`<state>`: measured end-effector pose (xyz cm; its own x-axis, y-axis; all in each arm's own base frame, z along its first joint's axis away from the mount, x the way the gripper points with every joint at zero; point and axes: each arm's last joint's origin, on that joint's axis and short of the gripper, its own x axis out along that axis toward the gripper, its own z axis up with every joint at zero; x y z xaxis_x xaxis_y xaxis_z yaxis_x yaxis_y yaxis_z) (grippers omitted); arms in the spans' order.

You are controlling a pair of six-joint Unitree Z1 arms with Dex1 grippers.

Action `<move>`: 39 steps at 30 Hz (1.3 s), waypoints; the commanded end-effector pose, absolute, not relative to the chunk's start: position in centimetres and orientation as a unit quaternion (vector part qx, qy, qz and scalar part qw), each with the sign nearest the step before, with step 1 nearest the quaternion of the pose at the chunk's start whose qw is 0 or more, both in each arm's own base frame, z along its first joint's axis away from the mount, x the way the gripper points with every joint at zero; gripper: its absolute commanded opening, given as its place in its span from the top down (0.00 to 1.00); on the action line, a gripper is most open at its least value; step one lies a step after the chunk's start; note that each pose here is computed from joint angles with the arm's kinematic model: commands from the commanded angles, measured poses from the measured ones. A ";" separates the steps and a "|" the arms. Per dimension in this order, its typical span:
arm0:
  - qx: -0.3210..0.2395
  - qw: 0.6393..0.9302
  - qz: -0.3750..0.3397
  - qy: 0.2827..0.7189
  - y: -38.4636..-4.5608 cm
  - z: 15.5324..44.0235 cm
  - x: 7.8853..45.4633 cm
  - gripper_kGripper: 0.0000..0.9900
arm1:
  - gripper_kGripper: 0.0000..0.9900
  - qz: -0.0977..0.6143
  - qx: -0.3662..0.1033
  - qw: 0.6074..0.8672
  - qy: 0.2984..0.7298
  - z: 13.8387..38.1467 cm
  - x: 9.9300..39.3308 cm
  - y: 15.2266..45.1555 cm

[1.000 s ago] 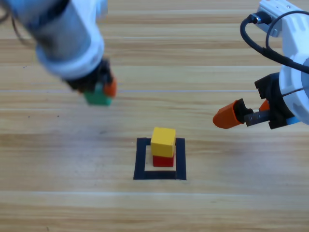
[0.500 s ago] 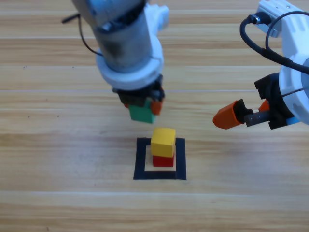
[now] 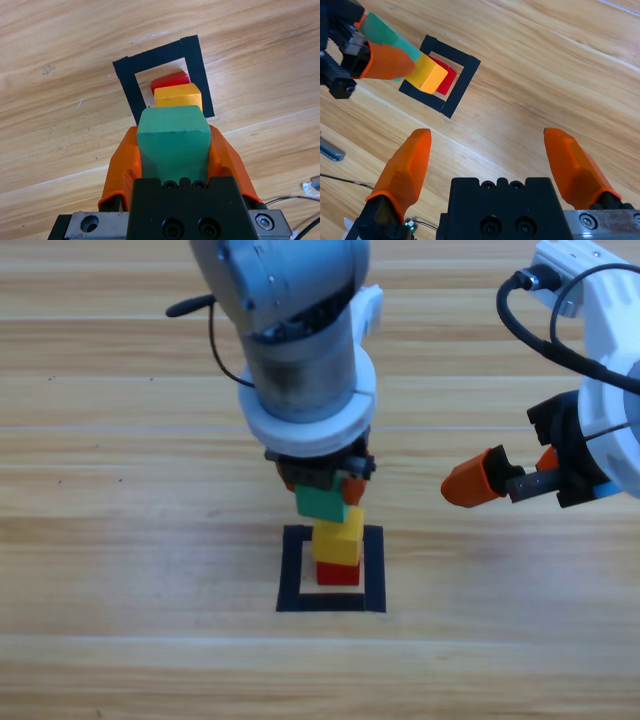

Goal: Stack the blocks in the rectangular block: red at the bottom, yellow in the middle, green on top

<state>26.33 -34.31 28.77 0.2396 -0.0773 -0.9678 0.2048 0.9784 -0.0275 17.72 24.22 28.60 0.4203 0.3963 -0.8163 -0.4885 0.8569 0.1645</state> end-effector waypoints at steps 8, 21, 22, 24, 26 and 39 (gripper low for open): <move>0.057 0.775 -0.064 0.626 -36.1 26.2 26.0 0.82 | 0.00 0.242 -0.067 0.831 0.497 25.9 18.8 24.5; 0.057 0.775 -0.061 0.626 -36.6 25.7 25.9 0.82 | 0.00 0.242 -0.067 0.830 0.498 25.8 18.8 24.5; 0.057 0.775 -0.061 0.626 -36.6 25.8 25.9 0.82 | 0.00 0.242 -0.067 0.830 0.498 25.8 18.8 24.5; 0.058 0.774 -0.060 0.627 -36.7 25.6 26.0 0.82 | 0.00 0.242 -0.067 0.830 0.498 25.8 18.8 24.5; 0.060 0.773 -0.059 0.628 -36.8 25.3 26.0 0.82 | 0.00 0.242 -0.067 0.830 0.498 25.8 18.8 24.5; 0.069 0.771 -0.052 0.631 -37.1 24.3 26.3 0.82 | 0.00 0.242 -0.067 0.830 0.498 25.8 18.8 24.5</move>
